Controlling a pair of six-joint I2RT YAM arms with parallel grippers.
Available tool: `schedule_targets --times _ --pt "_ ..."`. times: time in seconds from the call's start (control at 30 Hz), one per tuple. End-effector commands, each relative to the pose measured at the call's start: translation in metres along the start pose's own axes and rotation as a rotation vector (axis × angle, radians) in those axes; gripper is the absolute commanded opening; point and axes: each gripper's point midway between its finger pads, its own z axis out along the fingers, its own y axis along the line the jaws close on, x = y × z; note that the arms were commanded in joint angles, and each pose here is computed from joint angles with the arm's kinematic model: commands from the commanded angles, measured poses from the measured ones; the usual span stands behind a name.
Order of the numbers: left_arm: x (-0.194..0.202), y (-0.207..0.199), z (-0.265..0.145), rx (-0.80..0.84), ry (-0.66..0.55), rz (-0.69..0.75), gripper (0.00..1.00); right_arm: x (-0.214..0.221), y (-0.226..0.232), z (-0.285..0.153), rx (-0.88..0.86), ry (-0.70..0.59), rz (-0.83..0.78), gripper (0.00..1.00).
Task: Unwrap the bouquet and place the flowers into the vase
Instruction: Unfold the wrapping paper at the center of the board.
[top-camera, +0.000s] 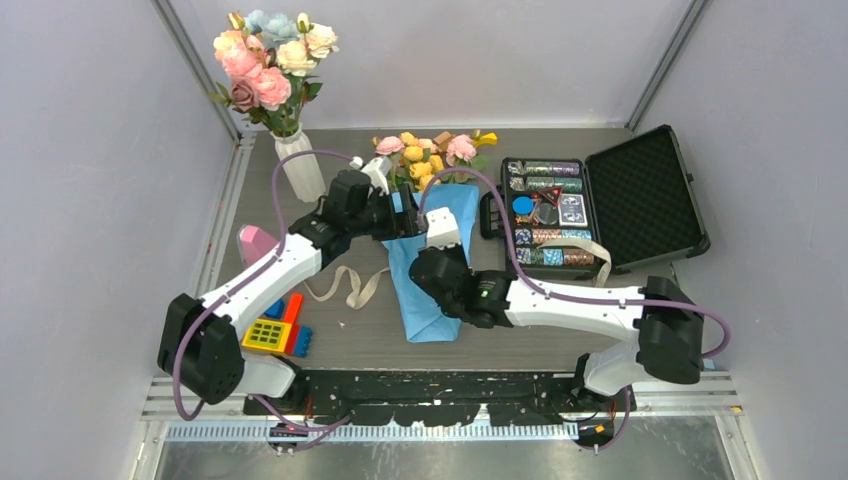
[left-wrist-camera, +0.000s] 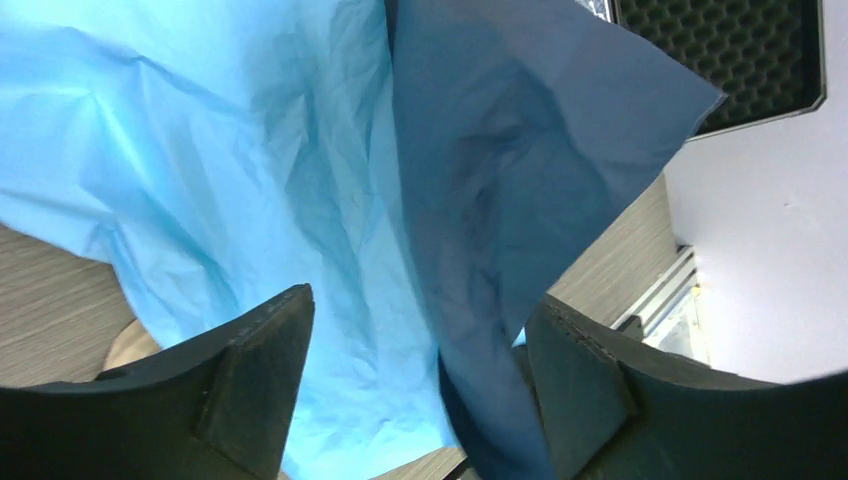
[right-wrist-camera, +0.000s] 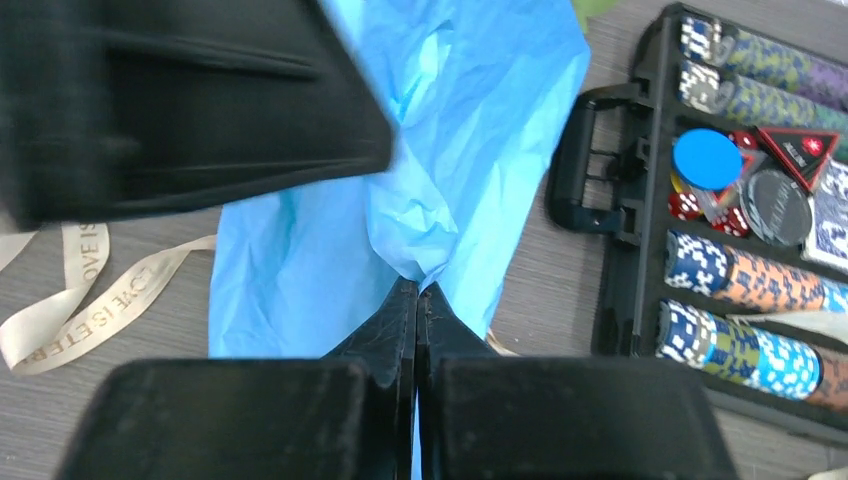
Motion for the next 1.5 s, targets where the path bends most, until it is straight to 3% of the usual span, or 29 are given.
schedule_targets --times 0.0,0.17,0.33,0.73,0.87,0.93,1.03,1.1,1.3,1.47 --pt "-0.009 0.009 -0.026 -0.052 -0.053 0.088 0.81 -0.014 -0.044 -0.009 0.115 -0.071 0.211 0.0" --pt "0.008 0.055 -0.035 -0.137 -0.031 -0.001 0.84 0.011 -0.079 -0.003 0.165 -0.048 0.329 0.0" --pt "0.028 0.085 -0.022 -0.179 -0.007 -0.072 0.76 0.023 -0.113 -0.008 0.236 -0.072 0.406 0.0" --pt "0.041 0.126 0.019 -0.23 0.007 -0.141 0.73 0.084 -0.163 -0.023 0.409 -0.076 0.505 0.02" --pt "0.038 0.132 0.027 -0.232 -0.01 -0.145 0.74 0.098 -0.172 -0.027 0.451 -0.052 0.511 0.15" --pt "0.035 0.135 0.03 -0.239 -0.016 -0.143 0.74 0.099 -0.178 -0.031 0.47 -0.048 0.506 0.27" --pt "0.032 0.14 0.033 -0.243 -0.025 -0.152 0.75 0.093 -0.186 -0.038 0.49 -0.049 0.486 0.59" --pt "0.03 0.137 0.035 -0.217 -0.031 -0.163 0.75 0.081 -0.19 -0.043 0.491 -0.06 0.485 0.7" --pt "0.026 0.135 0.038 -0.193 -0.041 -0.171 0.77 0.03 -0.187 -0.057 0.366 -0.089 0.441 0.75" --pt "0.031 0.144 0.046 -0.201 -0.015 -0.198 0.73 0.009 -0.132 -0.05 0.071 -0.029 0.424 0.71"
